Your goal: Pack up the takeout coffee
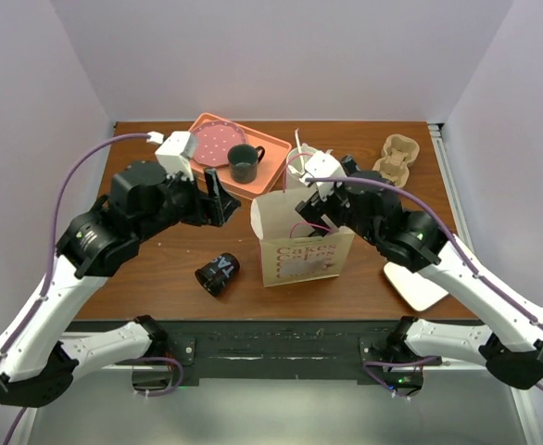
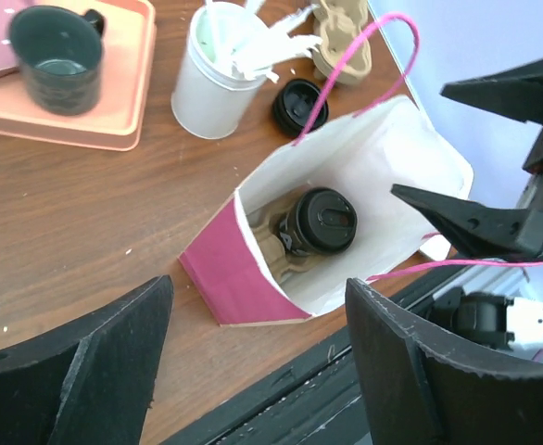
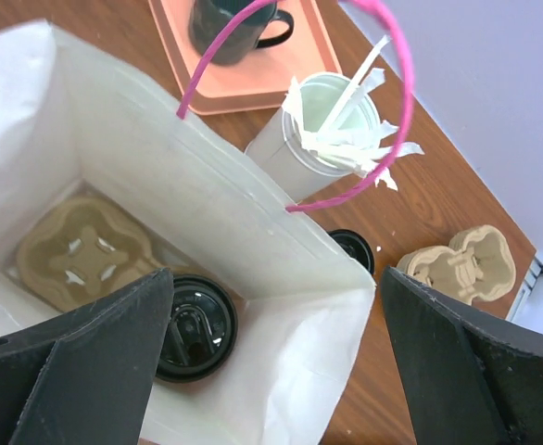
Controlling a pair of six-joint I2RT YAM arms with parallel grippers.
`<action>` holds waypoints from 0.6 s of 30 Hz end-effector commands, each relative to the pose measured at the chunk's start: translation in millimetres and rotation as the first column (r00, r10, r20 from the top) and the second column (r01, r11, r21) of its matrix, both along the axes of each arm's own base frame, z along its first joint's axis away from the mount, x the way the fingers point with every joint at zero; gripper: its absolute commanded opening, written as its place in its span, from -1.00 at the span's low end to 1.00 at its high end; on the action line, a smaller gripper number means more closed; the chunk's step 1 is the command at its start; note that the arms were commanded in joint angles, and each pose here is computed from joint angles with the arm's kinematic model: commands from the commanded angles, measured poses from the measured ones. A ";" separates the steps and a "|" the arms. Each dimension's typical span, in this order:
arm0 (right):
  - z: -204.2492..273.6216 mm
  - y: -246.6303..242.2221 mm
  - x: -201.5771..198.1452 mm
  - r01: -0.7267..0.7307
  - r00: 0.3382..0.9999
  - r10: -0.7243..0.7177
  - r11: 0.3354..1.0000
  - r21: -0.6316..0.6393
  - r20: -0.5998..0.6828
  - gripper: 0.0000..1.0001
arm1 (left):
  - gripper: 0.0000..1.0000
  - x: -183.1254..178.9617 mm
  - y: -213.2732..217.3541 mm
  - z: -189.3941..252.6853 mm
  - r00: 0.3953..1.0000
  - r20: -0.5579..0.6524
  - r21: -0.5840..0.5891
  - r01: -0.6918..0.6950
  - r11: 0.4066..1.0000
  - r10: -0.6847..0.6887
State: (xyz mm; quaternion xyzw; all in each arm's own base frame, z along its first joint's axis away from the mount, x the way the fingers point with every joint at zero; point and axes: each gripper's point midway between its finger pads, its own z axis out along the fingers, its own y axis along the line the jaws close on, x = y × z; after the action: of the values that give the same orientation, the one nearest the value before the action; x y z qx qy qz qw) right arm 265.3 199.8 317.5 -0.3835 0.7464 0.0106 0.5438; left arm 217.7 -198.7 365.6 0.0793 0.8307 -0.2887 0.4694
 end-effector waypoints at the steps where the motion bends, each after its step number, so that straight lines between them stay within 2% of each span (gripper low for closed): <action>1: 32.9 -8.6 -0.8 0.074 0.997 -0.077 0.991 0.107 0.022 0.93 | 0.57 -4.9 23.6 -12.2 0.988 -0.068 -0.007 -0.140 0.990 0.139; 6: 67.7 -23.3 -1.6 0.170 0.983 -0.180 0.964 0.205 0.029 0.92 | 0.47 -23.5 46.4 -41.3 0.951 -0.185 -0.011 -0.256 0.967 0.249; 8: 83.6 -35.1 0.2 0.261 0.962 -0.272 0.932 0.251 0.010 0.92 | 0.47 -33.8 52.0 -59.9 0.936 -0.233 -0.009 -0.274 0.962 0.264; 10: 78.7 -45.3 5.0 0.360 0.931 -0.364 0.908 0.213 -0.024 0.92 | 0.48 -40.3 54.9 -65.7 0.927 -0.254 -0.051 -0.297 0.954 0.275; 11: 89.4 -47.6 5.3 0.385 0.920 -0.390 0.890 0.244 -0.031 0.92 | 0.48 -41.8 55.6 -78.7 0.919 -0.275 -0.037 -0.303 0.952 0.282; 13: 83.8 -48.0 8.6 0.422 0.906 -0.421 0.882 0.211 -0.051 0.92 | 0.48 -46.1 58.0 -91.1 0.900 -0.313 -0.051 -0.336 0.941 0.304; 15: 94.8 -48.0 9.0 0.431 0.901 -0.431 0.871 0.236 -0.055 0.92 | 0.48 -48.8 58.2 -103.1 0.877 -0.355 -0.056 -0.365 0.929 0.323; 18: 108.3 -48.4 8.6 0.434 0.898 -0.436 0.860 0.270 -0.055 0.92 | 0.45 -54.1 54.6 -133.2 0.810 -0.463 -0.065 -0.435 0.898 0.359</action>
State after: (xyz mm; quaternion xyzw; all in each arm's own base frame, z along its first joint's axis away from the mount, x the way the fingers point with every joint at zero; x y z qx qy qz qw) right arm 277.5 165.8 415.6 -0.1665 0.7939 0.0000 0.5848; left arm 164.8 -139.5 258.2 -0.1177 0.8883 -0.2518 0.3657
